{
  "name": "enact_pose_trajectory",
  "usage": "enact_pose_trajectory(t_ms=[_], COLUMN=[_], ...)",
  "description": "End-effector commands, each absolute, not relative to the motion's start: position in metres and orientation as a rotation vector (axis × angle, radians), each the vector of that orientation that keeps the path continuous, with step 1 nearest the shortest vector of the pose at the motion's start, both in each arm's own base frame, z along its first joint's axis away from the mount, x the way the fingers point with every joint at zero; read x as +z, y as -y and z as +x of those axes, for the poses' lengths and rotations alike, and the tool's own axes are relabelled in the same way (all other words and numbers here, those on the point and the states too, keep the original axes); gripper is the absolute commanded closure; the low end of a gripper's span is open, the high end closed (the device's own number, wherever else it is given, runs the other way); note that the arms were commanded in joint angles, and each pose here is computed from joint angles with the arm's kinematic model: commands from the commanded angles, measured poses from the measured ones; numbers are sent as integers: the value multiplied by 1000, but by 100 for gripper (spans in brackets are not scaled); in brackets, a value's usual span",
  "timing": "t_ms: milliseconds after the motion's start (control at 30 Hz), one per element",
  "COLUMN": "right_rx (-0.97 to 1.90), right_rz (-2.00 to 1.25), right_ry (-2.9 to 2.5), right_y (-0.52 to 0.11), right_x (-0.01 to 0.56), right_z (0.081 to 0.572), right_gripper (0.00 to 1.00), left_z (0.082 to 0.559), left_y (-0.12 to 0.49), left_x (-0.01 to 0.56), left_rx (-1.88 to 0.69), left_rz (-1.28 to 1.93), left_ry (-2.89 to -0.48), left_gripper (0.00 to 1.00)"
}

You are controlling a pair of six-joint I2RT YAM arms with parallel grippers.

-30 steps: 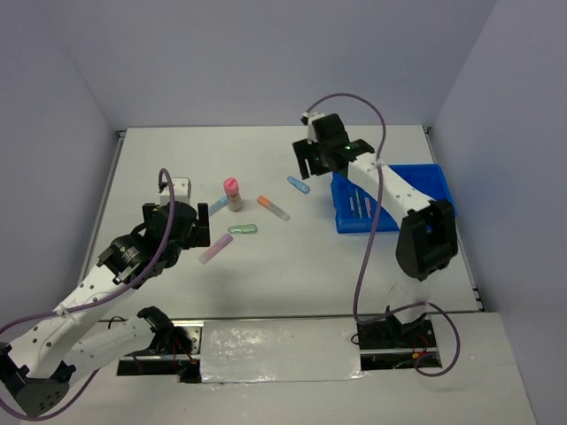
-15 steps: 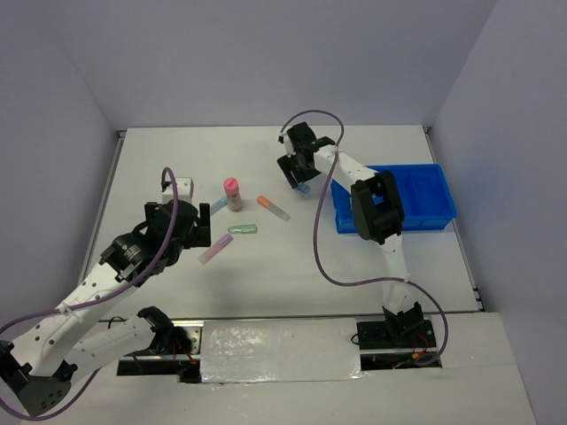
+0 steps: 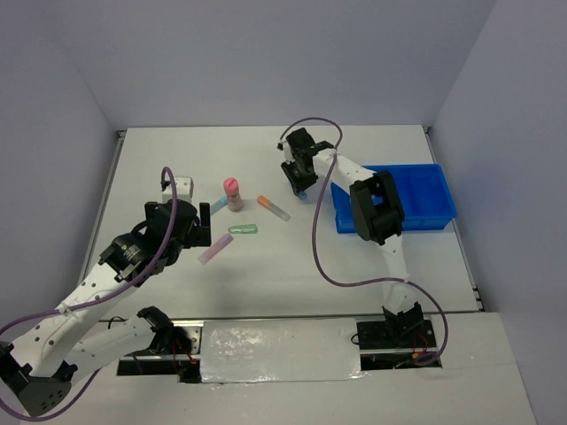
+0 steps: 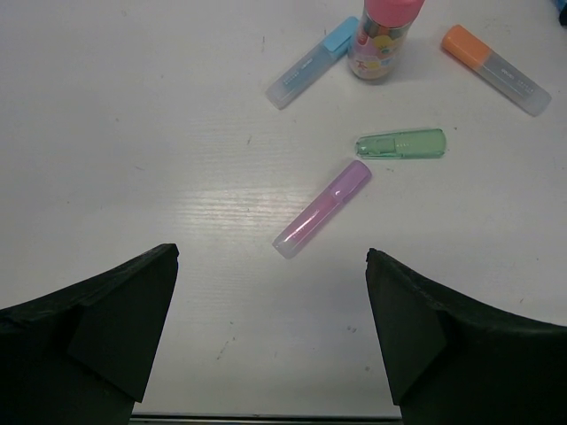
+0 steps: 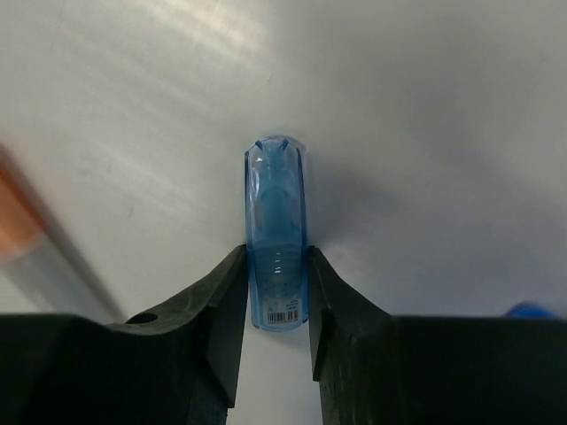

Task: Sort the stationery into containers
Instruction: Pick up the stationery from the center of the board, then place the stationery in the storage box.

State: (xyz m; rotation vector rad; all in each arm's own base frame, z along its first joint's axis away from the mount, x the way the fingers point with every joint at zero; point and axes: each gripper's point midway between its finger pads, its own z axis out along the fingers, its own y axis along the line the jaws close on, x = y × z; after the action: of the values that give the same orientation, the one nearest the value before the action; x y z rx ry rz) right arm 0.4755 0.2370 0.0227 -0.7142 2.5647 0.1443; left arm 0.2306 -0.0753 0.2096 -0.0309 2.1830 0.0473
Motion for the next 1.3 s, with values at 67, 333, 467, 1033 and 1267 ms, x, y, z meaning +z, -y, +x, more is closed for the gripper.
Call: enact_pose_trajectory(t_ms=[67, 333, 467, 1033, 1267], right_rx=[449, 441, 19, -330, -272], right_rz=[-701, -480, -309, 37, 53], right_ry=[-2379, -2158, -2352, -2543, -2532], right_y=[-277, -217, -121, -10, -16], right_x=[112, 226, 184, 119, 131], right_z=[446, 419, 420, 413, 412], right_gripper=[95, 94, 93, 72, 29], left_z=[236, 235, 235, 236, 237], left_y=[78, 78, 79, 84, 85], left_x=[219, 220, 221, 217, 216], left_rx=[18, 8, 1, -16, -18], left_rz=[-31, -34, -29, -1, 1], left_ry=[-2143, -2137, -2134, -2151, -2154], left_gripper=[1, 1, 1, 1, 1])
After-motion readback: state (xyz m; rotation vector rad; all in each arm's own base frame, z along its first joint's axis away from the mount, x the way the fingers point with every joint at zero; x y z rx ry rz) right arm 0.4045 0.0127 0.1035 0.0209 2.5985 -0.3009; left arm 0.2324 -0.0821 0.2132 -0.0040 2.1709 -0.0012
